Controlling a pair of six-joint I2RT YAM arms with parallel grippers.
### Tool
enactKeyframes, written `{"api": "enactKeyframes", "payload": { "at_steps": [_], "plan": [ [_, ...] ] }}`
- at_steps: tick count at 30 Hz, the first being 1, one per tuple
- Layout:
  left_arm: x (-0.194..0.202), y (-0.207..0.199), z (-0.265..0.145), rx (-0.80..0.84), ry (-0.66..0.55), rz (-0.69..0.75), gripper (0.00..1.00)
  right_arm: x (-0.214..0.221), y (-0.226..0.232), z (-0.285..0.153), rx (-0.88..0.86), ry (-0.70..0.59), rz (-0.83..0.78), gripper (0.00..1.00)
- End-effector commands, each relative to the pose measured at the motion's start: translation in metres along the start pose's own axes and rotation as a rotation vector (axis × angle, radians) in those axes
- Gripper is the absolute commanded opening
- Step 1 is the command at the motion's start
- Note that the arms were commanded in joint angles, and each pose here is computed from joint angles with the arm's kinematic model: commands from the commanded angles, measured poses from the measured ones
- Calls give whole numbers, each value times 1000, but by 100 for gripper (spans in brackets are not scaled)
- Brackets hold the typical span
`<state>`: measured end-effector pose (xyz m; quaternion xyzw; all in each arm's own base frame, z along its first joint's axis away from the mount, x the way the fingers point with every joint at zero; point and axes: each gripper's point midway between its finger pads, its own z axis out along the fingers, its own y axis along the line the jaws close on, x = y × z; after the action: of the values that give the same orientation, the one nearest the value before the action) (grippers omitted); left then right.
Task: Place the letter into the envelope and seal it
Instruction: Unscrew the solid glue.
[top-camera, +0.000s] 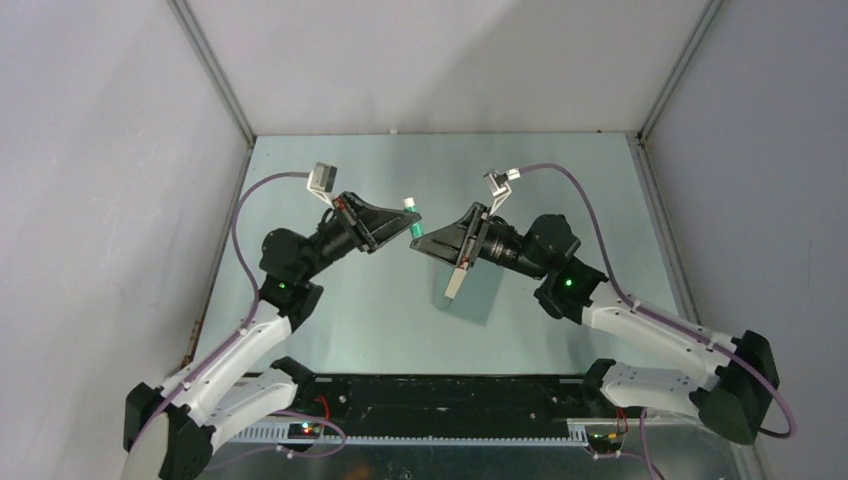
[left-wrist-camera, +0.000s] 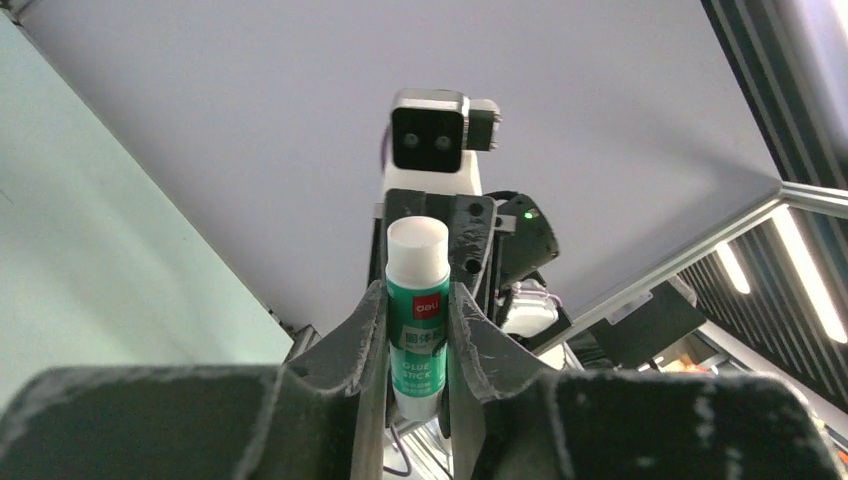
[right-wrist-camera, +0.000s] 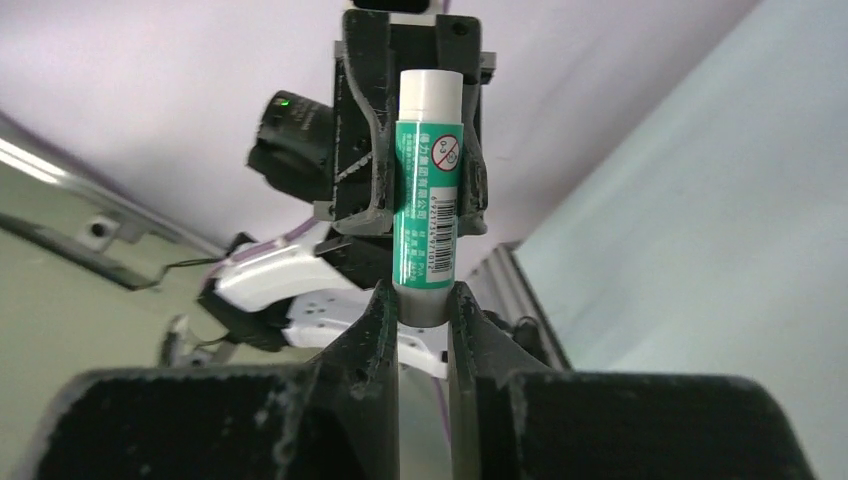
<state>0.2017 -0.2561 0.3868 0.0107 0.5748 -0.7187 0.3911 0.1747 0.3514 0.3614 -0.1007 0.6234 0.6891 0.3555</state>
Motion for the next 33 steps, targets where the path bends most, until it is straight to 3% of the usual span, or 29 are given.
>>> {"api": "enactKeyframes", "payload": {
  "at_steps": [1, 8, 18, 20, 22, 24, 26, 30, 33],
  "plan": [
    [-1, 11, -1, -48, -1, 38, 0, -16, -9, -1, 219, -22, -209, 0],
    [-1, 17, -1, -87, 9, 59, 0, -22, -17, 2, 448, -50, -344, 0],
    [-2, 24, -5, -169, 22, 127, 0, -32, -21, 1, 604, -70, -407, 1],
    [-2, 24, -6, -173, 23, 131, 0, -32, -20, 1, 613, -70, -409, 7],
    [-2, 24, -6, -168, 25, 131, 0, -32, -17, 1, 599, -68, -402, 25],
    [-2, 21, -5, -155, 28, 129, 0, -27, -17, 1, 551, -54, -386, 51],
    [-1, 18, -4, -141, 34, 131, 0, -23, -15, -1, 469, -48, -337, 59],
    [0, 8, -2, -93, 49, 151, 0, -25, 9, -18, 177, -72, -177, 63],
    [9, -13, -3, 8, 118, 192, 0, -17, 28, -35, -51, -48, -147, 64]
  ]
}}
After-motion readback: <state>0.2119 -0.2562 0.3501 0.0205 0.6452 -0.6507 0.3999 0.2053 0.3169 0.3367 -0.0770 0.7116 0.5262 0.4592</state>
